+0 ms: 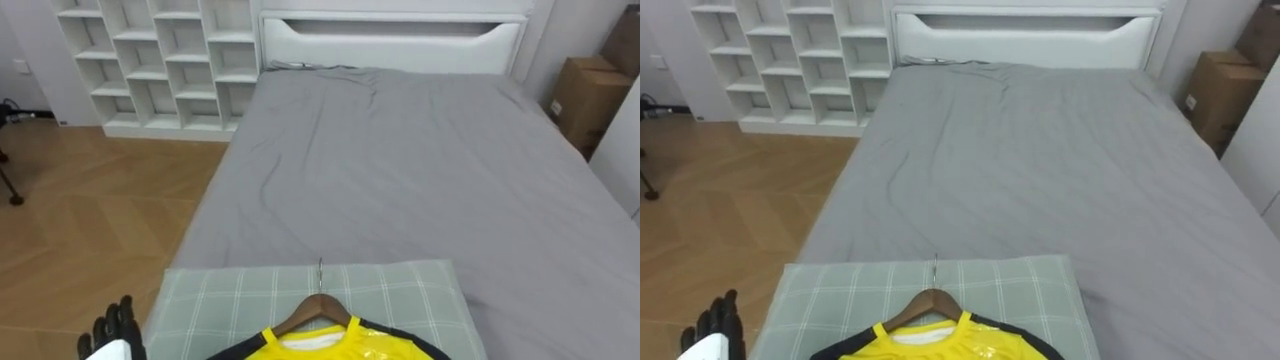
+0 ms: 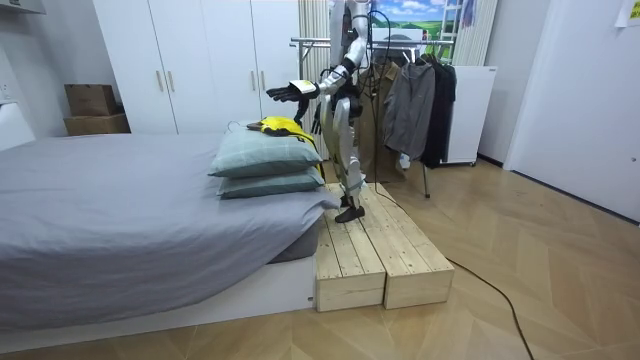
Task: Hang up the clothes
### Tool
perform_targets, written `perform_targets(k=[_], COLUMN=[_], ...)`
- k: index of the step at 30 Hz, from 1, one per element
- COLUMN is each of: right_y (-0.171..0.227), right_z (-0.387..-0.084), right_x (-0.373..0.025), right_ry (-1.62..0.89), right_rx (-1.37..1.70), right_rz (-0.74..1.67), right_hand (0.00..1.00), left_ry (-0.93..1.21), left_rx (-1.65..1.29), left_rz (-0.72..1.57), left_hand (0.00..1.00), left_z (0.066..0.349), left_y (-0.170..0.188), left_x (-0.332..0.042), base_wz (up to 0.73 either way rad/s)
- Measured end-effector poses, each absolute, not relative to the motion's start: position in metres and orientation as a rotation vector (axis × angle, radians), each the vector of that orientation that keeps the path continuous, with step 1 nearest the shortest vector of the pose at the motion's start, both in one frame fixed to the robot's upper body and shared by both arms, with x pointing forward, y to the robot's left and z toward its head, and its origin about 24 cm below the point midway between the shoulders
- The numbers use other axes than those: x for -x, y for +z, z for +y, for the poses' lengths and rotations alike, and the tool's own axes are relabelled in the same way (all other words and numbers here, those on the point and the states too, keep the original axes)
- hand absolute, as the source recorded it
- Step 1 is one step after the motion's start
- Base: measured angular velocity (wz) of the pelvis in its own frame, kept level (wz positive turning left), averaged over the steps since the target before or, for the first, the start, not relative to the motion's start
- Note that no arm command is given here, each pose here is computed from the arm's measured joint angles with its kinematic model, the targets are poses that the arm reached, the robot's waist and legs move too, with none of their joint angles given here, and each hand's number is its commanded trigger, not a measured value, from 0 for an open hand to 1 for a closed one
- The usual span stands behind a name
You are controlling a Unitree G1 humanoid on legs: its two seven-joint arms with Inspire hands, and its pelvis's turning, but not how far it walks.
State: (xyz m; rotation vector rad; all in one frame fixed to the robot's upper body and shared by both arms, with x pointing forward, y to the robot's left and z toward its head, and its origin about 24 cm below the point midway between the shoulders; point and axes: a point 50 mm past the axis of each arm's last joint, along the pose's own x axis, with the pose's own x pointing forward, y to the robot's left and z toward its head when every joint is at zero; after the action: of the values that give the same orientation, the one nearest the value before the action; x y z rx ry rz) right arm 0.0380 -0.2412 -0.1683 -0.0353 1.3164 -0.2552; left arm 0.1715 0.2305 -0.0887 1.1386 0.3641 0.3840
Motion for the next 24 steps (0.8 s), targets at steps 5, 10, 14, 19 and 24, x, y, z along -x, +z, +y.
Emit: perform_targets(k=[5,10,14,19,24], right_y=[-0.168,-0.168,-0.168,-0.169,-0.169], right_z=[-0.241,-0.241,-0.240,-0.239,-0.240], right_x=[-0.039,-0.044,-0.043,-0.042,-0.038], right_ry=[-0.254,-0.243,-0.236,-0.225,-0.235], right_rx=[0.036,0.040,0.045,0.057,0.070], right_rz=[1.316,1.309,1.322,1.336,1.347], right_hand=[0.00,0.00,0.00,0.00,0.00], left_ry=[0.344,0.316,0.285,0.267,0.266], left_rx=[-1.176,-1.192,-1.222,-1.231,-1.239], left_rz=[0.322,0.297,0.283,0.283,0.285], left_hand=[0.00,0.00,0.00,0.00,0.00], left_z=[0.225,0.221,0.218,0.217,0.219], left_y=[-0.087,-0.085,-0.084,-0.083,-0.081], left_x=[-0.175,-0.177,-0.179,-0.185,-0.187], base_wz=[0.00,0.00,0.00,0.00,0.00])
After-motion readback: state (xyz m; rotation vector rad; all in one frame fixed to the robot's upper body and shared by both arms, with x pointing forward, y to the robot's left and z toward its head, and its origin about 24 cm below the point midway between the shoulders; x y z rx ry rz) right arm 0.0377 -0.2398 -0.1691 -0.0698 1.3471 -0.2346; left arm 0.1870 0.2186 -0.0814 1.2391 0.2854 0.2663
